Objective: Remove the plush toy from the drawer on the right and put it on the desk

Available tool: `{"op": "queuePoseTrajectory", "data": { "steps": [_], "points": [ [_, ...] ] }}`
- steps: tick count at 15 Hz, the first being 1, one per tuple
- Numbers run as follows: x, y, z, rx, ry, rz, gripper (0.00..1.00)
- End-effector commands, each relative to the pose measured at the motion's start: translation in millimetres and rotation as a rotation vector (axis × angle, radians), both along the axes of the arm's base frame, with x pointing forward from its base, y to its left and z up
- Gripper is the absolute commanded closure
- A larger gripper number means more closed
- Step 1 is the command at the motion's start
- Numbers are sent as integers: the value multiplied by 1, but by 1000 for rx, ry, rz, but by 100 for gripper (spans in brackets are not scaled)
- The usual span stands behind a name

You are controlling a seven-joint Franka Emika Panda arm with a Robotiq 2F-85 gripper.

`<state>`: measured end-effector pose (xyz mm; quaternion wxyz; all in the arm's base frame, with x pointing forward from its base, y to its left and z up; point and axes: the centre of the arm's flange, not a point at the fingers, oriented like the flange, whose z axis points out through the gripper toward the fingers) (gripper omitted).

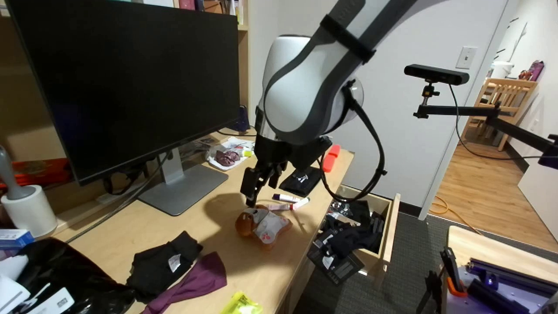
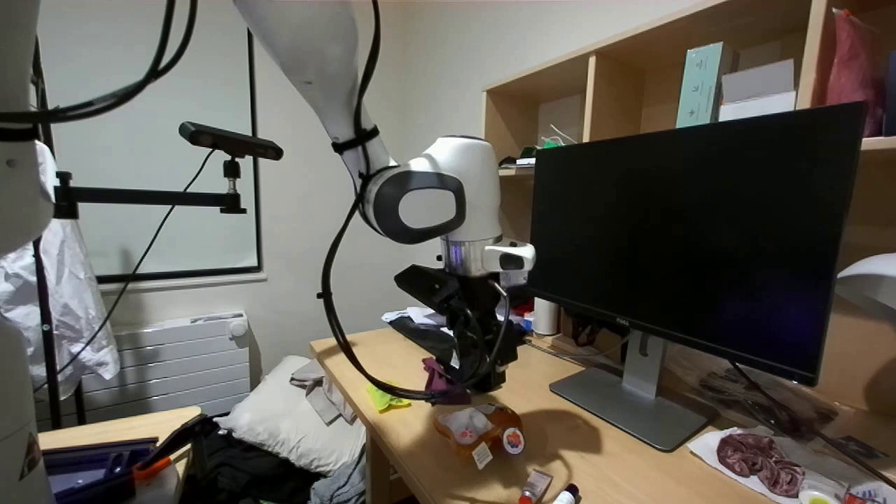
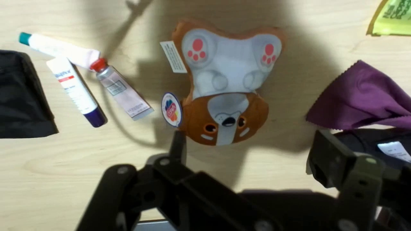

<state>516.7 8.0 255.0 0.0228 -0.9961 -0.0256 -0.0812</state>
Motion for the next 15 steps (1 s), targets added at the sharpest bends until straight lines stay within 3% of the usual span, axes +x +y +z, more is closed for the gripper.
{"op": "queuePoseTrajectory", "data": {
  "steps": [1,5,11,12,15],
  "points": [
    [-16,23,22,-89,31,10,0],
    [-23,33,24,-118,119,6,0],
    [-35,31,17,-67,261,23,0],
    [-30,31,11,-97,223,10,0],
    [-30,31,10,-95,229,11,0]
  ]
}}
